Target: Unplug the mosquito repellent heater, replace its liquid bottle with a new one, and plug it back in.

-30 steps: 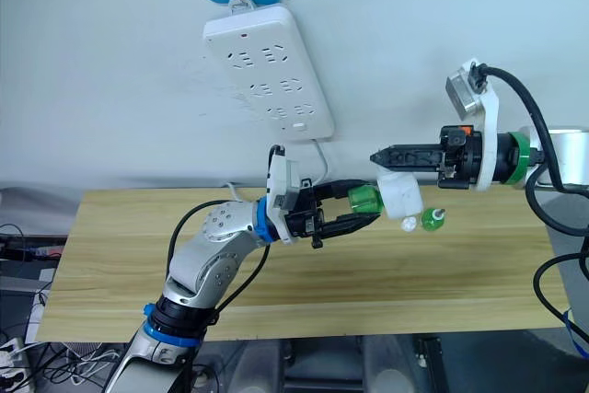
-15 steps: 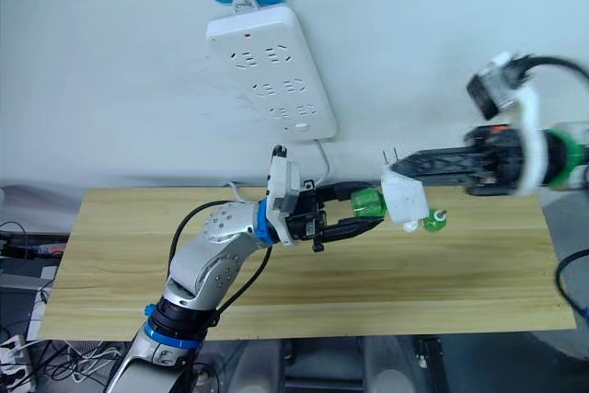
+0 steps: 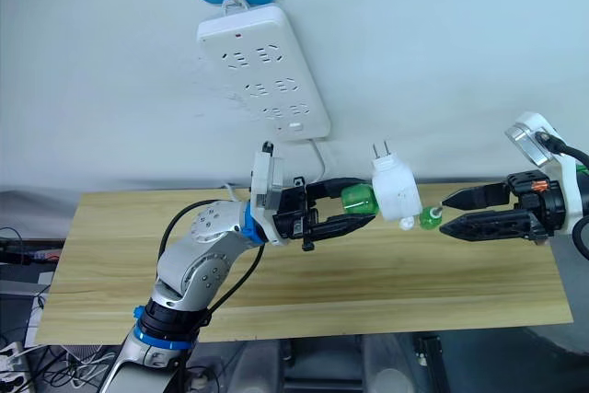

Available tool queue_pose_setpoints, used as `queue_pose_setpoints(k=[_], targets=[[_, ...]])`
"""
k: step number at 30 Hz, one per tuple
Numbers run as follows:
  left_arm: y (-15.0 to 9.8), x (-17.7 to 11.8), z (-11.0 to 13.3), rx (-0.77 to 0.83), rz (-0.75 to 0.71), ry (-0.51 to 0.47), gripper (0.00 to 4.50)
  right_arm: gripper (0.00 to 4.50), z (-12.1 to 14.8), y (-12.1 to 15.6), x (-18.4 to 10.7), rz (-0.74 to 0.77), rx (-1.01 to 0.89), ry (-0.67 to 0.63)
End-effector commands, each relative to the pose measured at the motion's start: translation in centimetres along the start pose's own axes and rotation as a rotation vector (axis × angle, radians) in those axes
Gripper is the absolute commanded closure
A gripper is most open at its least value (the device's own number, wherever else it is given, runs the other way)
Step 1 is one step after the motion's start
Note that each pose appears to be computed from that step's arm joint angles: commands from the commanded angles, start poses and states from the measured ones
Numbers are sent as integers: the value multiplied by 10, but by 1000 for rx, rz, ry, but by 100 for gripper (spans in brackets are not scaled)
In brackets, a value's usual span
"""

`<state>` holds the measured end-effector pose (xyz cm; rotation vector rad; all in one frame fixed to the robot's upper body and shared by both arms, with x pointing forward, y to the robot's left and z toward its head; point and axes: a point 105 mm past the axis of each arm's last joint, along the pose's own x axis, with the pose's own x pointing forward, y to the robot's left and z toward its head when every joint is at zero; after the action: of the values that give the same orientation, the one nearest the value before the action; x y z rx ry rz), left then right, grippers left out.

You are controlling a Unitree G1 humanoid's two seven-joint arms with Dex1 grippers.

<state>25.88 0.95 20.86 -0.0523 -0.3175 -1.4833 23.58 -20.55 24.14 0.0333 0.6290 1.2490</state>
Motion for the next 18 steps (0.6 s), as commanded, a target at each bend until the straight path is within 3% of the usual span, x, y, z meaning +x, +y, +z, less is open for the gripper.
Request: queue_pose_setpoints(k=[1,7,18], targets=[[-11,4,13,32,-65,-40,229,4,12,6,-3,22,-44,-37],[-16,7,12,19,-101,-37,229,4,23,24,9,134,8,-50],[-18,15,14,34,-137,-49,229,4,27,25,44,167,-47,-59]])
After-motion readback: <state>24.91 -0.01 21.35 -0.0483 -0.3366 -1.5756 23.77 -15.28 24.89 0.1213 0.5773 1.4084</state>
